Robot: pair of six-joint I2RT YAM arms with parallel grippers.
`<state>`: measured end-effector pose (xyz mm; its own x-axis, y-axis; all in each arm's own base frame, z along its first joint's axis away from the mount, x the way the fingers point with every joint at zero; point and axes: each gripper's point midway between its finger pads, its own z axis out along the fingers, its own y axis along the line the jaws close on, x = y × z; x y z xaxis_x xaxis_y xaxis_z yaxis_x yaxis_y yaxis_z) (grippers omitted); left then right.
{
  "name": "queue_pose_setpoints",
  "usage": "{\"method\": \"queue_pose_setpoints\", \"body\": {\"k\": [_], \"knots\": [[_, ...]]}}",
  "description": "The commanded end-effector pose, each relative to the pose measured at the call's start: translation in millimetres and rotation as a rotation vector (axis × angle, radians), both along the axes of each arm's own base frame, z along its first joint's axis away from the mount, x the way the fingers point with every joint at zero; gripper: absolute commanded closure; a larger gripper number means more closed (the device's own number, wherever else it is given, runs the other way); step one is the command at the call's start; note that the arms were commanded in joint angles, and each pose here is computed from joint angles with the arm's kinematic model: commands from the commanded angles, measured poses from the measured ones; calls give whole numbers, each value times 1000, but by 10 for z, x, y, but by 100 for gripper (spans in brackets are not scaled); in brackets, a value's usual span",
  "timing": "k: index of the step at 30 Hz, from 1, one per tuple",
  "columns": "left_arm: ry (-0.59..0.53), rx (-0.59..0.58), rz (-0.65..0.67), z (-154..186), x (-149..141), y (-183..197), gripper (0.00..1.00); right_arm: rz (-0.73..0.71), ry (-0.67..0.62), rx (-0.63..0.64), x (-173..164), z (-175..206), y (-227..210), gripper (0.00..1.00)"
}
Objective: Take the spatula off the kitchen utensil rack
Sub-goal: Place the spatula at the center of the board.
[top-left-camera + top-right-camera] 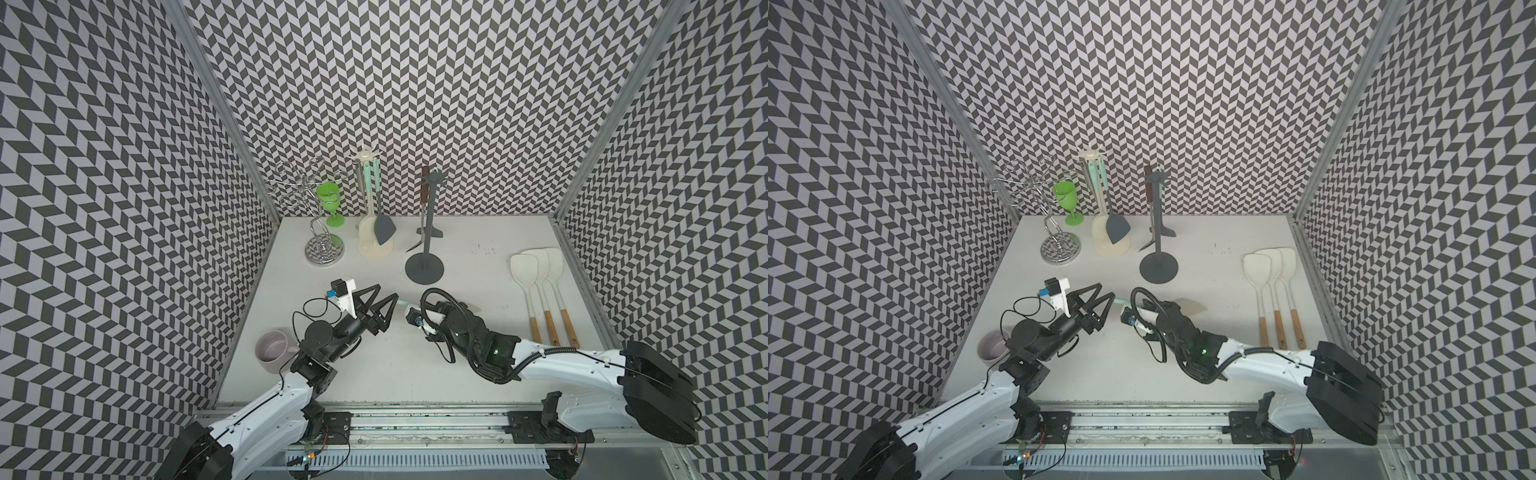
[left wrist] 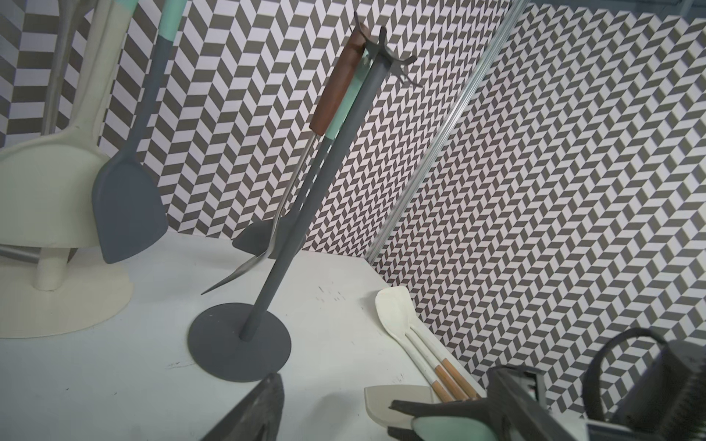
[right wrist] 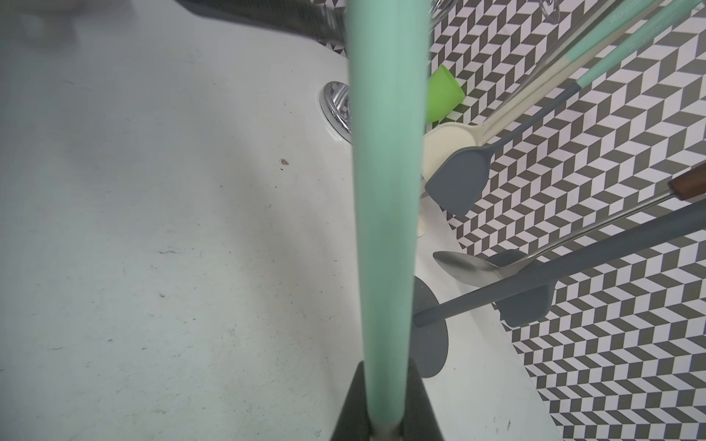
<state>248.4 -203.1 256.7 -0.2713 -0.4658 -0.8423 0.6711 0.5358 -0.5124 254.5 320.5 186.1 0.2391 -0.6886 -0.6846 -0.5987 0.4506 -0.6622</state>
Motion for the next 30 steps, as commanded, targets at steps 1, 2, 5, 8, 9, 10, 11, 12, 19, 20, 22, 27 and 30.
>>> {"method": "queue_pose_setpoints", "body": {"k": [1, 2, 5, 8, 9, 10, 11, 12, 19, 20, 22, 27, 30], "knots": [[-26, -14, -71, 54, -70, -82, 22, 14, -75, 94, -28, 336, 59, 100], [-22, -7, -76, 39, -62, -97, 24, 19, -74, 95, -41, 336, 74, 100], [-18, 6, -84, 13, -42, -129, 31, 41, -72, 101, -87, 353, 136, 100], [-11, 15, -99, -14, -26, -165, 39, 56, -74, 106, -127, 366, 206, 100], [-8, 18, -109, -26, -29, -186, 41, 61, -72, 105, -134, 361, 232, 100], [-7, 20, -116, -33, -26, -200, 43, 66, -69, 107, -146, 358, 253, 100], [-5, 23, -122, -42, -23, -214, 46, 72, -67, 108, -151, 358, 273, 100], [-6, 26, -130, -48, -24, -228, 50, 80, -64, 109, -166, 353, 302, 100], [-7, 42, -171, -65, -38, -314, 90, 87, -52, 152, -167, 382, 395, 100], [-7, 47, -173, -69, -36, -324, 99, 82, -54, 161, -161, 394, 392, 100], [-9, 52, -170, -73, -36, -329, 100, 68, -54, 174, -142, 409, 383, 100], [-18, 64, -127, -99, -17, -297, 100, 54, -47, 184, -138, 390, 345, 92], [-27, 70, -97, -103, -2, -261, 100, 39, -34, 193, -130, 369, 320, 57]]}}
